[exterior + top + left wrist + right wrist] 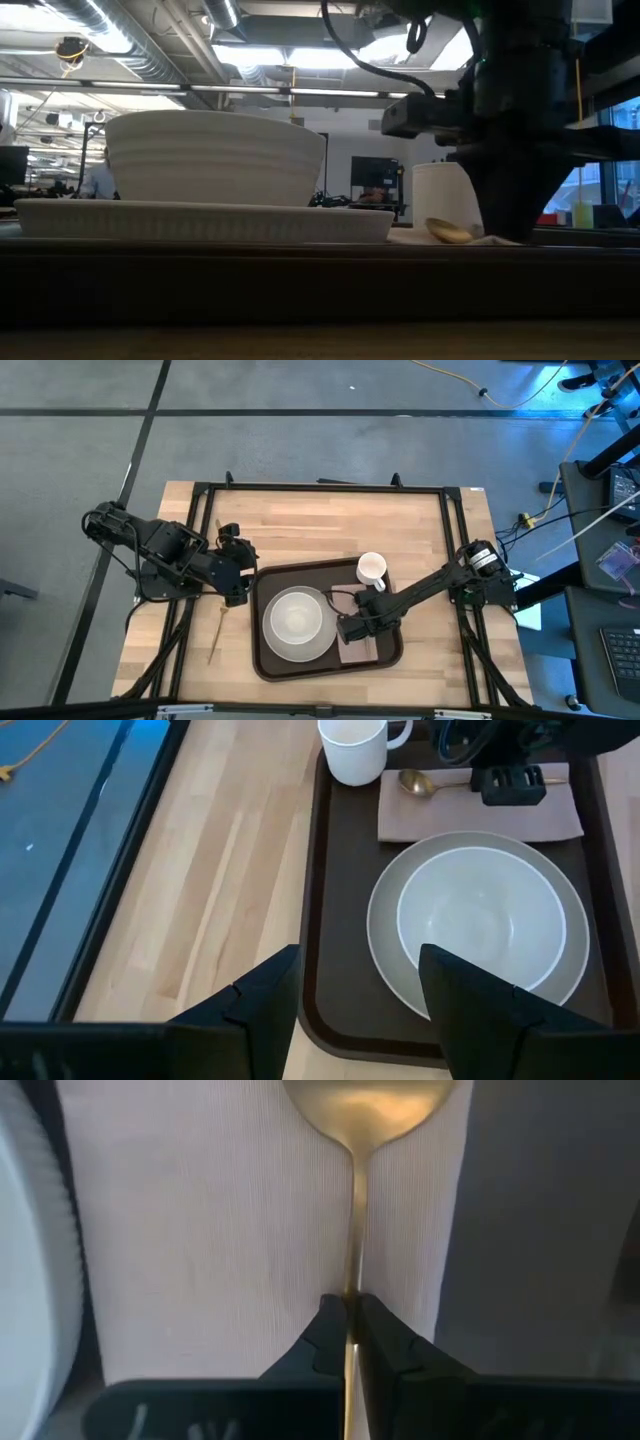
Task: Set up tray
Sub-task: Put the golden spoon on top of the brown napkin on the brown serving tray, then put the golden fork to the right of the golden spoon on the brown serving tray
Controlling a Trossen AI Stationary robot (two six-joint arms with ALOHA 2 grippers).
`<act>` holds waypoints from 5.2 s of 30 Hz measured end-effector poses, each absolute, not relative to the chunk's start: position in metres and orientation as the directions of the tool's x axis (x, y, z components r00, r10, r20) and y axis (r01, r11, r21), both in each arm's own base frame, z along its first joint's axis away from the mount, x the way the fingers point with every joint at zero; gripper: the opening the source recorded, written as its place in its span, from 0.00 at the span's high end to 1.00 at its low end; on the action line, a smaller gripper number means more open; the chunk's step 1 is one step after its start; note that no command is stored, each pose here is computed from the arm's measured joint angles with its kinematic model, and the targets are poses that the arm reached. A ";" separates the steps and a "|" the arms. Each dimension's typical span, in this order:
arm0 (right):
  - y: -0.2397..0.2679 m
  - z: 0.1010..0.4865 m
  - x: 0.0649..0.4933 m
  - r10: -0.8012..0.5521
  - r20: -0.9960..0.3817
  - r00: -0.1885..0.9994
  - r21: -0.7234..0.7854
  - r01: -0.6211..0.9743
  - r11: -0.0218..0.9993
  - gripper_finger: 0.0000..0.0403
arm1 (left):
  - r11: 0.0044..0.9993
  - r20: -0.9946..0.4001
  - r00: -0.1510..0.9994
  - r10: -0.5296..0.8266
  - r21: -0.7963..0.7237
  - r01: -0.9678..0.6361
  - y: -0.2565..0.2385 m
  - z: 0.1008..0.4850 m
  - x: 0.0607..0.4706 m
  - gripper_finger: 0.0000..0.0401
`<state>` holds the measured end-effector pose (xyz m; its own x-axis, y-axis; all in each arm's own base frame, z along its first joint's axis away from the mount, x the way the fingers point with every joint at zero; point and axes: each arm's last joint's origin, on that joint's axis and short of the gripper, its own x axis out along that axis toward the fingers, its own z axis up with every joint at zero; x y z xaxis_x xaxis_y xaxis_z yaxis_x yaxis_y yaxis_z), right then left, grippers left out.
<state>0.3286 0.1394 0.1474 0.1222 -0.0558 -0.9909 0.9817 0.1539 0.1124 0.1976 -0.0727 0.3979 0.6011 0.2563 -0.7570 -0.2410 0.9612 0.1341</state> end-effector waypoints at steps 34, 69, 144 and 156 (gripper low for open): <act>0.137 0.149 0.325 -0.092 -0.991 0.096 0.080 0.983 0.168 0.78 | 0.959 -0.754 0.601 0.264 0.139 -0.246 -0.072 0.398 0.198 0.51; 0.138 0.152 0.324 -0.064 -0.996 0.067 0.052 0.978 0.203 0.61 | 0.959 -0.754 0.602 0.263 0.138 -0.246 -0.072 0.398 0.198 0.51; 0.132 0.402 0.209 -0.160 -0.833 0.530 0.161 0.508 0.846 0.61 | 0.503 -0.949 0.191 0.250 -0.041 -0.863 -0.149 0.299 0.183 0.51; 0.116 0.417 0.193 -0.141 -0.806 0.575 0.106 0.374 0.921 0.61 | 0.145 -0.959 -0.176 0.222 0.211 -0.967 -0.193 0.228 0.190 0.51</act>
<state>0.1930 0.1158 0.4172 0.5746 -0.1407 -0.8063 0.3744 0.9212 0.1061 0.1902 -0.1926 0.2281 -0.1760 0.2223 -0.9590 -0.9667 0.1448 0.2110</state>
